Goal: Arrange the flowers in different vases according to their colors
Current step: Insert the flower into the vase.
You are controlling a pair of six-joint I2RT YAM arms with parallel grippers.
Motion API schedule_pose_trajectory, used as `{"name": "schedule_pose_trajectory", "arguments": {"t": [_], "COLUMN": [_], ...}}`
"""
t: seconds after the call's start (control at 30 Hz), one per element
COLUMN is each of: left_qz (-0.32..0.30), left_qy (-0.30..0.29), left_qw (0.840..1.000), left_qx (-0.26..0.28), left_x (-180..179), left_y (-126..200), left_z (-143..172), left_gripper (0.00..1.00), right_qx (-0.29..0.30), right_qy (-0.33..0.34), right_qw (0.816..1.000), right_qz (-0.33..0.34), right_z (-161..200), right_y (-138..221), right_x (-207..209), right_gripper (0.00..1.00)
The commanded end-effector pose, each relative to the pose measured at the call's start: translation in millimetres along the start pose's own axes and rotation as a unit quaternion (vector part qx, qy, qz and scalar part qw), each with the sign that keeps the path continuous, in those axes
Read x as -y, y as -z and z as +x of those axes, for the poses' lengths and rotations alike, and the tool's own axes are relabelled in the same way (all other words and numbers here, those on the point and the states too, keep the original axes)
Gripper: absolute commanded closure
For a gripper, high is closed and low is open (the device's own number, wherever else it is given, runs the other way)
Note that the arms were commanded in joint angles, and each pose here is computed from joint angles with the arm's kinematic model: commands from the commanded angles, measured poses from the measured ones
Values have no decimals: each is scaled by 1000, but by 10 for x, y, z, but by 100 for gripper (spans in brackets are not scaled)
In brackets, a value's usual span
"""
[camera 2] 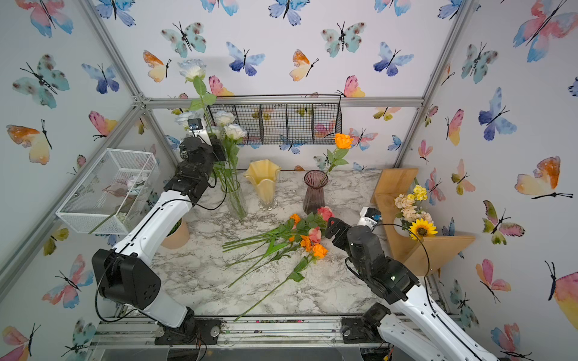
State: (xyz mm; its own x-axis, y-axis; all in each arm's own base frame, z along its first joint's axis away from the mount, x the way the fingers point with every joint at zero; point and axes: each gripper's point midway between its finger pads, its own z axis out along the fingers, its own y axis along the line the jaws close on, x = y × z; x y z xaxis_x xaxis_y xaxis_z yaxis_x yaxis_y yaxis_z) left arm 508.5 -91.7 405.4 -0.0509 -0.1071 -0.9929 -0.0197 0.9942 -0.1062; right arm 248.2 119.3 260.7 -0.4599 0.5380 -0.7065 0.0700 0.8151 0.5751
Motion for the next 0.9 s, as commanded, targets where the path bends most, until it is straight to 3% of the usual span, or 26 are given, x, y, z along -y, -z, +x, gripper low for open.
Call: {"name": "schedule_pose_trajectory", "arguments": {"t": [0.0,0.13,0.23,0.57,0.73,0.87], "left_qz": [-3,11,26,112,135,125], "left_qy": [22,44,64,131,160,158], "left_qw": [999,998,997,982,973,975], "left_qx": [32,36,43,81,99,97], "left_x": [-88,-71,-28,158,108,-42], "left_y": [161,230,294,754,1210,1633], "left_z": [-237,-326,-439,-910,-1074,-1083], "left_gripper": [73,37,24,0,1,1], "right_qx": [11,14,14,-34,-67,-95], "right_qy": [3,2,1,5,0,-16], "right_qw": [1000,1000,1000,999,998,995], "right_qz": [6,5,1,-19,-20,-21], "right_z": [-57,-77,-94,6,167,325], "right_y": [32,53,62,77,44,34], "right_x": [21,16,-10,-150,-127,-75], "right_gripper": [2,2,2,2,4,5]}}
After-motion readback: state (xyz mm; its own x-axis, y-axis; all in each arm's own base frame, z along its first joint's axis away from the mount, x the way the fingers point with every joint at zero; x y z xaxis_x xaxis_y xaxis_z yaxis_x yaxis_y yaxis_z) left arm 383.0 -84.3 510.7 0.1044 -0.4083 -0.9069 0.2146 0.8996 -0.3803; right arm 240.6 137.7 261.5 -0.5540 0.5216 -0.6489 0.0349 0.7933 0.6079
